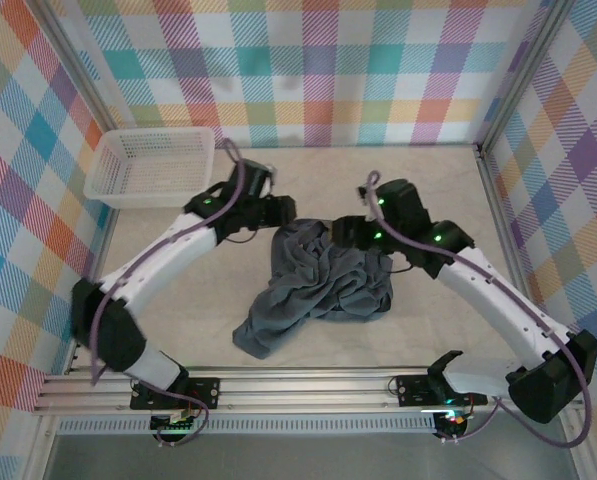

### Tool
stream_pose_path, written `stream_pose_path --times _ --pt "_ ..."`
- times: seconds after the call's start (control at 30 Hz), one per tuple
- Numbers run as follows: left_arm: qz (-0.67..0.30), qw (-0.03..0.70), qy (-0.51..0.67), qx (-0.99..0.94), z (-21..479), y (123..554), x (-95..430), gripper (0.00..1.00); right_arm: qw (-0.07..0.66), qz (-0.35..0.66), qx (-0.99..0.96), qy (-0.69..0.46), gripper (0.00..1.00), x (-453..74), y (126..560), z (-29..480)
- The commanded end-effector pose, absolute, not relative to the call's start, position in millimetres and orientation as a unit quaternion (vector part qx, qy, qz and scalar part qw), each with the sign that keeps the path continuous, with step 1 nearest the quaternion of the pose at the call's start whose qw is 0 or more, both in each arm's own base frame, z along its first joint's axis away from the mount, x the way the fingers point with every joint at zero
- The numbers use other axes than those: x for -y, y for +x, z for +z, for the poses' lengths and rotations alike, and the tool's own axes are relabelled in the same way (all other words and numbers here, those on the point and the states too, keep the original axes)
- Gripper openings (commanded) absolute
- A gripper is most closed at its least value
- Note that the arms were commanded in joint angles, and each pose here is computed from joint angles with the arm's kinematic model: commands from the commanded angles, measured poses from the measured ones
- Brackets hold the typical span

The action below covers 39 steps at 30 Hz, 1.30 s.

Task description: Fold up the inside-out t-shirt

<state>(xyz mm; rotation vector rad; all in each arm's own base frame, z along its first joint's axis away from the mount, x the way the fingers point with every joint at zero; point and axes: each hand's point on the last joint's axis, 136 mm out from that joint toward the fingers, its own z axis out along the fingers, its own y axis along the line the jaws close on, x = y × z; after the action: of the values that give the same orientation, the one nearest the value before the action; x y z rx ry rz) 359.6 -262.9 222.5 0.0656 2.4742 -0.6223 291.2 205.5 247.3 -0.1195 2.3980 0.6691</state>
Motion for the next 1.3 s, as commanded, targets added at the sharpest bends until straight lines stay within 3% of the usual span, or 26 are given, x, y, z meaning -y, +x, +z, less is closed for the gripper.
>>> stream_pose_path --times 0.0,0.2,0.33,0.4,0.43,0.5,0.53,0.6,0.63,0.73,0.83,0.97,1.07,1.2,1.27 --pt "-0.275 0.219 0.061 -0.934 203 350 323 0.56 0.23 0.14 -0.96 0.082 0.63 -142 296 173" --pt "-0.276 0.162 0.058 -0.946 132 378 377 0.66 0.172 0.15 -0.969 0.09 0.71 -135 323 116" --pt "-0.256 0.141 0.046 -0.955 93 392 387 0.67 0.154 0.15 -0.973 0.08 0.74 -136 353 85" --pt "-0.237 0.136 0.046 -0.961 78 396 386 0.54 0.15 0.135 -0.977 0.073 0.74 -135 369 69" --pt "-0.236 0.133 0.046 -0.961 75 397 386 0.4 0.147 0.129 -0.978 0.073 0.72 -134 374 62" --pt "-0.243 0.135 0.044 -0.96 85 401 387 0.05 0.132 0.122 -0.981 0.074 0.61 -135 382 43" --pt "-0.248 0.142 0.044 -0.957 95 403 387 0.0 0.124 0.127 -0.981 0.073 0.5 -137 385 36" --pt "-0.273 0.175 0.056 -0.944 134 411 388 0.0 0.118 0.138 -0.981 0.074 0.11 -139 390 28" --pt "-0.286 0.194 0.061 -0.937 156 416 387 0.0 0.119 0.155 -0.978 0.076 0.0 -140 393 31" --pt "-0.317 0.266 0.107 -0.904 242 424 382 0.0 0.168 0.201 -0.961 0.089 0.0 -135 412 76" --pt "-0.325 0.334 0.181 -0.866 320 410 373 0.0 0.268 0.22 -0.932 0.103 0.0 -110 426 156" --pt "-0.32 0.352 0.244 -0.845 346 369 358 0.0 0.371 0.213 -0.891 0.152 0.0 -62 403 225" --pt "-0.296 0.314 0.261 -0.864 292 330 344 0.0 0.376 0.194 -0.89 0.17 0.0 -49 358 206" --pt "-0.25 0.25 0.211 -0.912 187 287 303 0.0 0.301 0.164 -0.91 0.234 0.01 -36 289 126" --pt "-0.232 0.236 0.174 -0.927 155 273 281 0.0 0.27 0.136 -0.914 0.27 0.11 -26 261 102"
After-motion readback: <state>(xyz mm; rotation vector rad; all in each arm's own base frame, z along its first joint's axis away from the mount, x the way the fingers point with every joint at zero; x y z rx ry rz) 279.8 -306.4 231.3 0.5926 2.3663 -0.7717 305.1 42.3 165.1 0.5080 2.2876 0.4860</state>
